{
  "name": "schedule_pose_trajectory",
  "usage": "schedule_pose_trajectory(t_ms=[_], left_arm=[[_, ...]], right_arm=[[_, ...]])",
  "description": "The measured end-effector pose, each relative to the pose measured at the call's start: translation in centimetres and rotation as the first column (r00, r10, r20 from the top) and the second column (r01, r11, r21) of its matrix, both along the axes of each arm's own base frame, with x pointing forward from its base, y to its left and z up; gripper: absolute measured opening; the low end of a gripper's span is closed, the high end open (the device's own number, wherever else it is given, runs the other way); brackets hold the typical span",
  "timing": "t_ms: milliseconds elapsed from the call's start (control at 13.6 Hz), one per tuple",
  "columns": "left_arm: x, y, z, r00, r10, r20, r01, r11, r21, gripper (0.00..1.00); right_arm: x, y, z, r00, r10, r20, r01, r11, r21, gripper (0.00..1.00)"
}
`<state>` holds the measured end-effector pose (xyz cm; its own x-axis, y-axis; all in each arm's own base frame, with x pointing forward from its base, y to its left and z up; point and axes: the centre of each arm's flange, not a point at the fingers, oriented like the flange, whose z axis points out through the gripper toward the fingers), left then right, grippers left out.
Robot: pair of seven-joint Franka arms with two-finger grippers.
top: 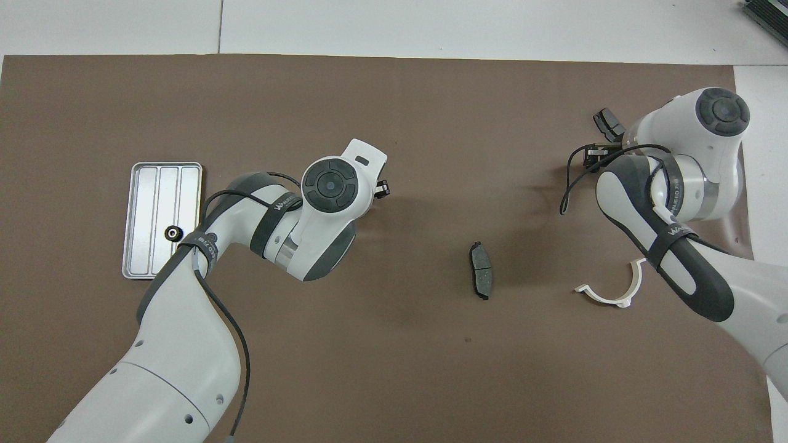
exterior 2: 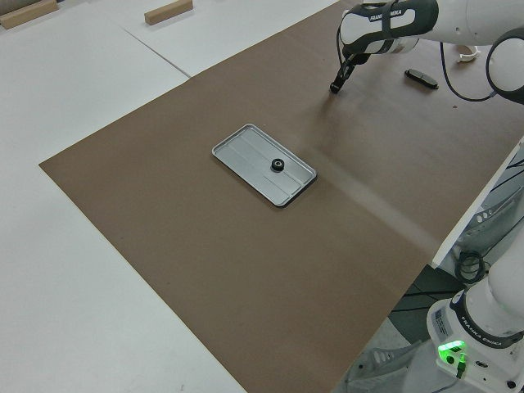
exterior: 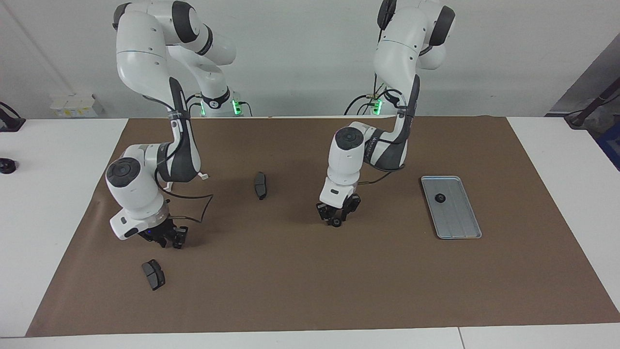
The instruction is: Pick bearing gear from pile to tray
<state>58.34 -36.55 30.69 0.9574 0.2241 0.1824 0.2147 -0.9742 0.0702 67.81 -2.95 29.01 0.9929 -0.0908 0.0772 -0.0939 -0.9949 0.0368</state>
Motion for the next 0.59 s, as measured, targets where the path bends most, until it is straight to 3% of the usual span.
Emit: schedule_pose_trajectory(t_ms=[147, 221, 294, 442, 589], left_arm=[[1.1, 1.1, 1.5, 1.000, -0.001, 0.016, 0.001, 1.000, 0.004, 0.34], [1.6, 2.3, 3.3, 1.000, -0.008, 0.021, 0.008, 1.000, 0.012, 0.34], [2.1, 4.4, 5.9, 1.000, -0.012, 0.025, 0.012, 1.000, 0.023, 0.34], [2.4, 9.7, 11.0, 0.999, -0.024, 0.028, 0.023, 1.000, 0.015, 0.34], [1.7, 16.2, 14.5, 0.998, -0.064, -0.001, 0.064, 0.998, 0.002, 0.34]], right_arm=[[0.0, 0.1, 0.0, 1.000, 0.002, 0.000, -0.002, 1.000, 0.001, 0.40], [-0.1, 0.2, 0.1, 1.000, 0.003, 0.000, -0.003, 1.000, 0.001, 0.30], [-0.1, 0.2, 0.1, 1.000, 0.003, 0.000, -0.003, 1.000, 0.001, 0.27], [-0.2, 0.3, 0.1, 1.000, 0.004, -0.001, -0.004, 1.000, 0.001, 0.24], [-0.2, 0.3, 0.1, 1.000, 0.004, -0.001, -0.004, 1.000, 0.001, 0.24]])
